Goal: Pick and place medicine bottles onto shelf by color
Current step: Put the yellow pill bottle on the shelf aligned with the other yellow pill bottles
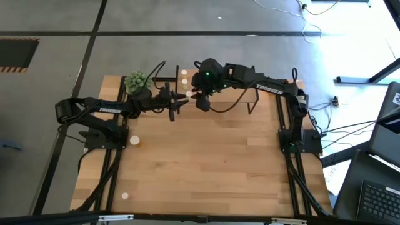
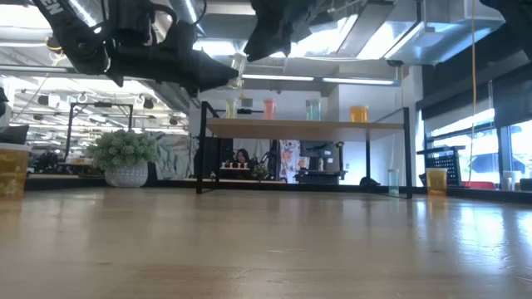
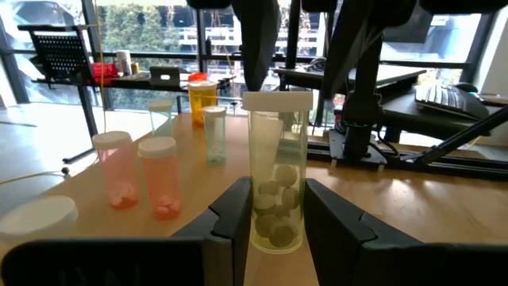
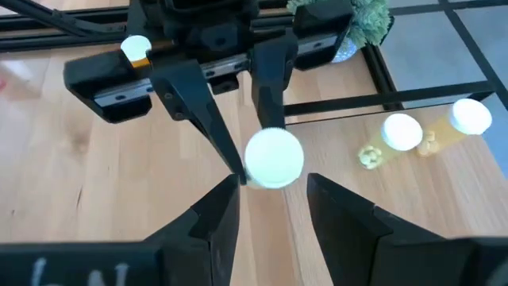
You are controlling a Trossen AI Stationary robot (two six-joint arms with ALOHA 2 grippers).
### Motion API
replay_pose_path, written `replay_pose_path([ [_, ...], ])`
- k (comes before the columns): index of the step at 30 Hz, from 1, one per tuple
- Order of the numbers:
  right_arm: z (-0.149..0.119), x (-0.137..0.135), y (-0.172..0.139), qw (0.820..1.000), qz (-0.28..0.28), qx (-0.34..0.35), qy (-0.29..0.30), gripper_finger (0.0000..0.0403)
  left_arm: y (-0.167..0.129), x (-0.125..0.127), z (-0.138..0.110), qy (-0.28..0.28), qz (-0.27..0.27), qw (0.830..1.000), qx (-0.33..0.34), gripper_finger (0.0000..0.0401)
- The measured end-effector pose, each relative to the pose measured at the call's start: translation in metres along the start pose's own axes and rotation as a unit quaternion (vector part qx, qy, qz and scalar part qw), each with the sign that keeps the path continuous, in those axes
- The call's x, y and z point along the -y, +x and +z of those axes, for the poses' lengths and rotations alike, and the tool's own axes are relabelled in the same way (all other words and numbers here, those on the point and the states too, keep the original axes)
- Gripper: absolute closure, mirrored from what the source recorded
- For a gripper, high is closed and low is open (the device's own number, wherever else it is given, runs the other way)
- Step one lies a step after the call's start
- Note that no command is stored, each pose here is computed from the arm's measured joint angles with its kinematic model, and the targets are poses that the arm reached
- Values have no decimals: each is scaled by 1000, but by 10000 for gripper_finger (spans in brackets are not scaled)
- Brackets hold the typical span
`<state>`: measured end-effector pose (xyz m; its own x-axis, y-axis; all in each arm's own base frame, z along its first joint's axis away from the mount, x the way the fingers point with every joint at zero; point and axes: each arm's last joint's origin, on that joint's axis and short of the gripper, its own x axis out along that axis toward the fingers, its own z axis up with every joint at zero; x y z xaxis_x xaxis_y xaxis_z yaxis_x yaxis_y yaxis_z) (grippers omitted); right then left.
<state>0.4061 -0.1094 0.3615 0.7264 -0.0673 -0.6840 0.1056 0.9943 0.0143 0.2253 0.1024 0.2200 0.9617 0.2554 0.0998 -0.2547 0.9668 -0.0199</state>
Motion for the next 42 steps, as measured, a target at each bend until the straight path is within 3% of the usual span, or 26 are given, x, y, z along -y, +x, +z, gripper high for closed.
replay_pose_path([
  [14,-1,11,0,1000,16,3,27,251,0,0,2,14,-2,1000,10,307],
  [42,0,12,9,999,37,19,21,251,0,0,2,14,-1,1000,9,307],
])
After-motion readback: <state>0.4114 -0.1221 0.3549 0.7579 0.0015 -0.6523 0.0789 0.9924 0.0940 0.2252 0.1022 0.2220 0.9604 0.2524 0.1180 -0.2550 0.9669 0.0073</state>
